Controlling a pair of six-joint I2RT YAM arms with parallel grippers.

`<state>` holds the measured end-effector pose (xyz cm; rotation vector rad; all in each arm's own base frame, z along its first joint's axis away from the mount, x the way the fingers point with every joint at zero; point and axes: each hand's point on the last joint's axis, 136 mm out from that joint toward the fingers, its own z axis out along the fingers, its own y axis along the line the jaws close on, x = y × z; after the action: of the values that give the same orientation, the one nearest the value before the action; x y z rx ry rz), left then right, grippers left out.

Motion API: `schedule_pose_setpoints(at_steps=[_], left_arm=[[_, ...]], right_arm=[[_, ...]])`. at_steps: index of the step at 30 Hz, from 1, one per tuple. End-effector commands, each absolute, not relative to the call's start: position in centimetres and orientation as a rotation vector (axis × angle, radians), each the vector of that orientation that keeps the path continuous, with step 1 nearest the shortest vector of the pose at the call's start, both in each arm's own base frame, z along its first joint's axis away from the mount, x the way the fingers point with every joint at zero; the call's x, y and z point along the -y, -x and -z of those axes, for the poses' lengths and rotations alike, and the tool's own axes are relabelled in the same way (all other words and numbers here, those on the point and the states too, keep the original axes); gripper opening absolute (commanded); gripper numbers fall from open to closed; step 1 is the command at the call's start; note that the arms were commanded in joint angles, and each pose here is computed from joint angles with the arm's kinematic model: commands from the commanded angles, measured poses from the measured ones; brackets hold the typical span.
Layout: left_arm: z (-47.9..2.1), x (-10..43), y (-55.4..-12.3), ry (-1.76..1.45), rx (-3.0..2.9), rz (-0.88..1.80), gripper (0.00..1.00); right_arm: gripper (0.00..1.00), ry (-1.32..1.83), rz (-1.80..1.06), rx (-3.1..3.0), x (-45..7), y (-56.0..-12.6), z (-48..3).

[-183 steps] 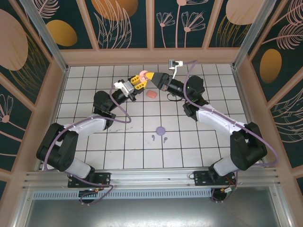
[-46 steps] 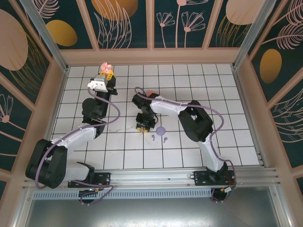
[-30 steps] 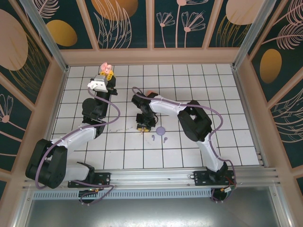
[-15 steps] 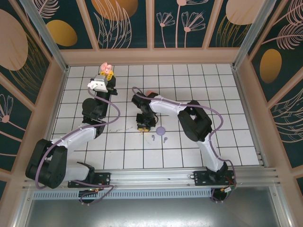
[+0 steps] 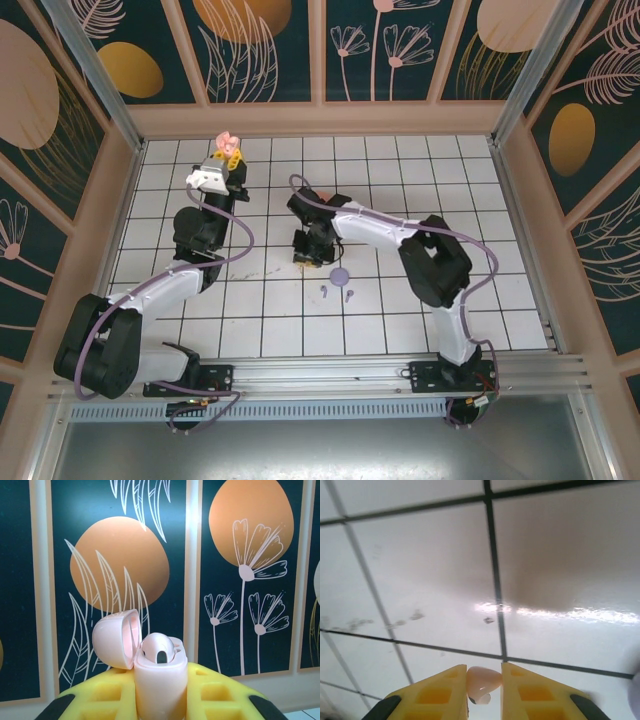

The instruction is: Insert wireless bluetooth earbuds into charging case

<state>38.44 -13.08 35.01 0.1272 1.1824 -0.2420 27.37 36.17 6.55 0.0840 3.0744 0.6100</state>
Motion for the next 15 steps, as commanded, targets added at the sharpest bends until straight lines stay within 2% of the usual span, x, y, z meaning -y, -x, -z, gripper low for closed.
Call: schedule_pose_setpoints(at_steps=[1,15], left_arm=[[-38.0,13.4,-37.4,-0.151,-1.101,0.289,0.00],[-37.7,18.1,-33.6,-0.471,-0.989,0.423,0.00]], right_arm=[[0.21,-0.138,-0.734,-2.885,-35.8,-30.3,-11.7],[0.21,-0.152,-1.039,-2.248,-30.7,-38.5,-29.9]])
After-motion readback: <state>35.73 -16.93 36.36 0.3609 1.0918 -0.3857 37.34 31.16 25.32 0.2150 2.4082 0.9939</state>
